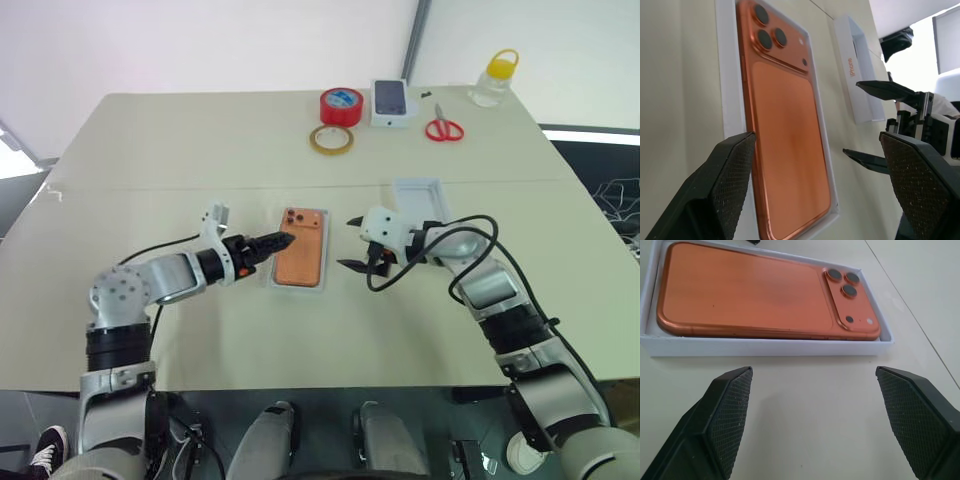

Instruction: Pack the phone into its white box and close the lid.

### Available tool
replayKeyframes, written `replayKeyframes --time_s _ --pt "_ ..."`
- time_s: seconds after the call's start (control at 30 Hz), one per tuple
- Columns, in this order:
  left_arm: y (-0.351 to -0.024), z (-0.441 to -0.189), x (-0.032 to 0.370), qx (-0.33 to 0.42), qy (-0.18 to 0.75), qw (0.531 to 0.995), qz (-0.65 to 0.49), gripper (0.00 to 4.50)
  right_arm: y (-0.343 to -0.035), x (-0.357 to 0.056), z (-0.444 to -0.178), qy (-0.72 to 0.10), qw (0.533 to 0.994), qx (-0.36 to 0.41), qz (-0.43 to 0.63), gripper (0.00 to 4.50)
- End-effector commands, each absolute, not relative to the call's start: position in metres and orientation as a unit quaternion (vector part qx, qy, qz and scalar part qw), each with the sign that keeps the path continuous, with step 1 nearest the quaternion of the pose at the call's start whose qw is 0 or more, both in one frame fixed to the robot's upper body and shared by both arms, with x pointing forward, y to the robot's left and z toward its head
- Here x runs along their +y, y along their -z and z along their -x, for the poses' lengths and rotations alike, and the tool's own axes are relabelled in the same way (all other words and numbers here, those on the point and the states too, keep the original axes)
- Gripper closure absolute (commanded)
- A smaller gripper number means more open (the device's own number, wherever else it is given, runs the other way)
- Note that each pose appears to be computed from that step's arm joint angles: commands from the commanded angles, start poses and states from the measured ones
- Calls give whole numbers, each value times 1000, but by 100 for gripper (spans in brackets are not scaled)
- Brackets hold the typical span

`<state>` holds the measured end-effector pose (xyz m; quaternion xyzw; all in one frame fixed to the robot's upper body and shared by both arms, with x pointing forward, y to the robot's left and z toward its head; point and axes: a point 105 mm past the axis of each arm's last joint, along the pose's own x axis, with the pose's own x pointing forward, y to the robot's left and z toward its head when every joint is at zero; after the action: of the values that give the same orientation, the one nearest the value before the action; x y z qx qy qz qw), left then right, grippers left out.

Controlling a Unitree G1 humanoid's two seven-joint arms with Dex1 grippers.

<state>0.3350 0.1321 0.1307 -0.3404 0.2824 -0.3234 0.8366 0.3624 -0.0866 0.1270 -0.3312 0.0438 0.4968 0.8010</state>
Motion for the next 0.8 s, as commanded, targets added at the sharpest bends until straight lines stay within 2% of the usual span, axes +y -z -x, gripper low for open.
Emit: replayKeyframes --time_s 0.03,0.23,0.27,0.3,0.37,0.5,0.53,0.6,0.8 --pt "-150 -330 133 262 347 844 313 35 -143 -80 -364 -496 799 13 339 36" --pt "-171 -337 157 209 321 869 313 35 -144 -80 -365 -495 803 12 332 36" --pt "-178 -341 163 189 312 874 321 86 -144 -80 -365 -496 805 14 326 36" --pt "-181 -347 173 172 288 889 311 112 -145 -82 -367 -489 810 15 324 62" --pt "-175 -356 189 154 239 928 241 196 -145 -84 -368 -489 810 17 323 111" --pt "-155 -365 196 134 223 963 77 413 -143 -81 -373 -478 812 15 335 323" --pt "-149 -366 194 129 229 964 41 450 -141 -81 -375 -474 812 17 340 377" --pt "-134 -365 191 130 243 961 -7 450 -138 -78 -376 -469 814 17 343 446" --pt "-103 -370 173 130 281 948 -75 450 -125 -64 -373 -465 803 15 373 446"
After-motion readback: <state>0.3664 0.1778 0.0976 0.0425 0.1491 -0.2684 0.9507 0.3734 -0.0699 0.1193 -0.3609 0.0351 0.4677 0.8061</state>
